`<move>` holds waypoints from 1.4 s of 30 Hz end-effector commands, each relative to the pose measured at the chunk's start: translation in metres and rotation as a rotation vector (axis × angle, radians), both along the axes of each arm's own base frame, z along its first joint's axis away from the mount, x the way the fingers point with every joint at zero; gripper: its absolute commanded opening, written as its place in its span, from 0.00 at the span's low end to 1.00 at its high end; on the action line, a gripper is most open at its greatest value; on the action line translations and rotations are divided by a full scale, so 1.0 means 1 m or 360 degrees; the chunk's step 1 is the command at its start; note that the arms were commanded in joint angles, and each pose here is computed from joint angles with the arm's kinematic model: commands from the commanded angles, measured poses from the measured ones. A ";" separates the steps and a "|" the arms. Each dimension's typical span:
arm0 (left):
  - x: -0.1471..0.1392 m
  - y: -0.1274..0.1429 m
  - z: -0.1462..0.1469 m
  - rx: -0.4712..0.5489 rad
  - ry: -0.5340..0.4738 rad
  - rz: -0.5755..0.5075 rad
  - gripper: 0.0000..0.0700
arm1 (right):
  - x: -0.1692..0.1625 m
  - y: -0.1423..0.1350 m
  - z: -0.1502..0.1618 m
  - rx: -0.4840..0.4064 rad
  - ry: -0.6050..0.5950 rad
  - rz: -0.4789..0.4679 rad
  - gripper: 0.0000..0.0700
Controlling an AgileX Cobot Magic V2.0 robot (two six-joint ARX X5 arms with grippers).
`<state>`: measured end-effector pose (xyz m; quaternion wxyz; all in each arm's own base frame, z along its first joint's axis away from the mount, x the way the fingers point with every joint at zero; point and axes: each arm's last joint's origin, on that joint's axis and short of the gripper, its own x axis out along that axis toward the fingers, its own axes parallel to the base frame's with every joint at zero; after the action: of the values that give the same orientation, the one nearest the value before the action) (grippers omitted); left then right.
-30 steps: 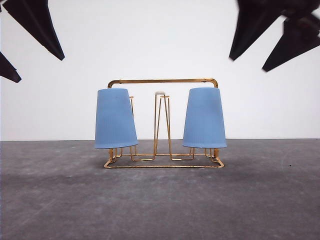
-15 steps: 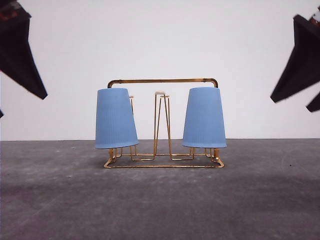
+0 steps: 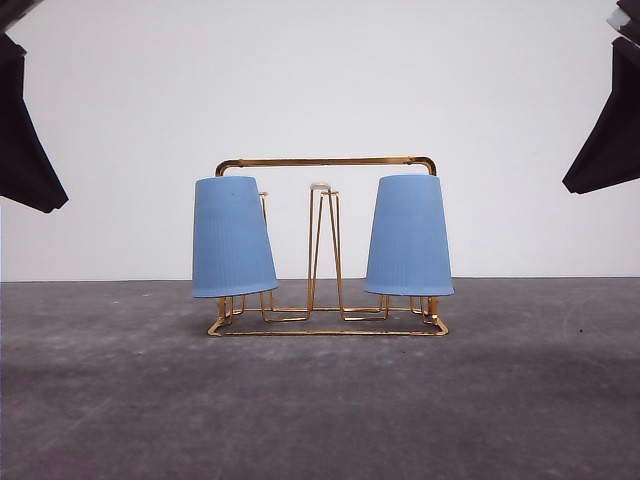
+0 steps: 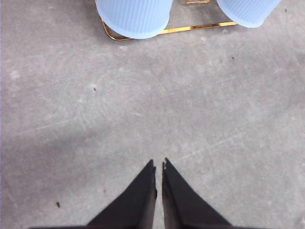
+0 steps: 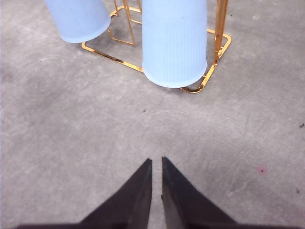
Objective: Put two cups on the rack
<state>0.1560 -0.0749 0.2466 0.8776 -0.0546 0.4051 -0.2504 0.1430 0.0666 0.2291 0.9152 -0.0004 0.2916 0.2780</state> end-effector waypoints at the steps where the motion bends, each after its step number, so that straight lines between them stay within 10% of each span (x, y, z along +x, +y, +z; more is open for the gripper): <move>1: 0.001 -0.001 0.004 -0.0011 -0.0027 -0.0012 0.00 | 0.001 0.001 0.004 0.0021 -0.0019 -0.0001 0.04; 8: -0.006 0.003 0.009 -0.0004 -0.0129 -0.0045 0.00 | 0.001 0.001 0.004 0.0021 -0.0019 -0.0001 0.04; 12: -0.028 0.018 0.004 0.0033 -0.0529 -0.0113 0.00 | 0.001 0.001 0.004 0.0021 -0.0019 0.0000 0.04; 20: -0.057 0.060 -0.034 0.0098 -0.1111 0.0538 0.00 | 0.001 0.001 0.004 0.0021 -0.0019 -0.0001 0.04; 27: -0.065 0.075 -0.065 0.0176 -0.1180 0.0798 0.00 | 0.001 0.001 0.004 0.0021 -0.0019 -0.0001 0.04; 42: -0.060 0.075 -0.096 0.0177 -0.1059 0.0806 0.00 | 0.002 0.002 0.005 0.0029 -0.0036 -0.0001 0.04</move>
<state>0.0951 0.0000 0.1551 0.9966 -0.0204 0.0788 -0.0086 0.1434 0.0668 0.2298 0.9164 0.0000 0.2871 0.2788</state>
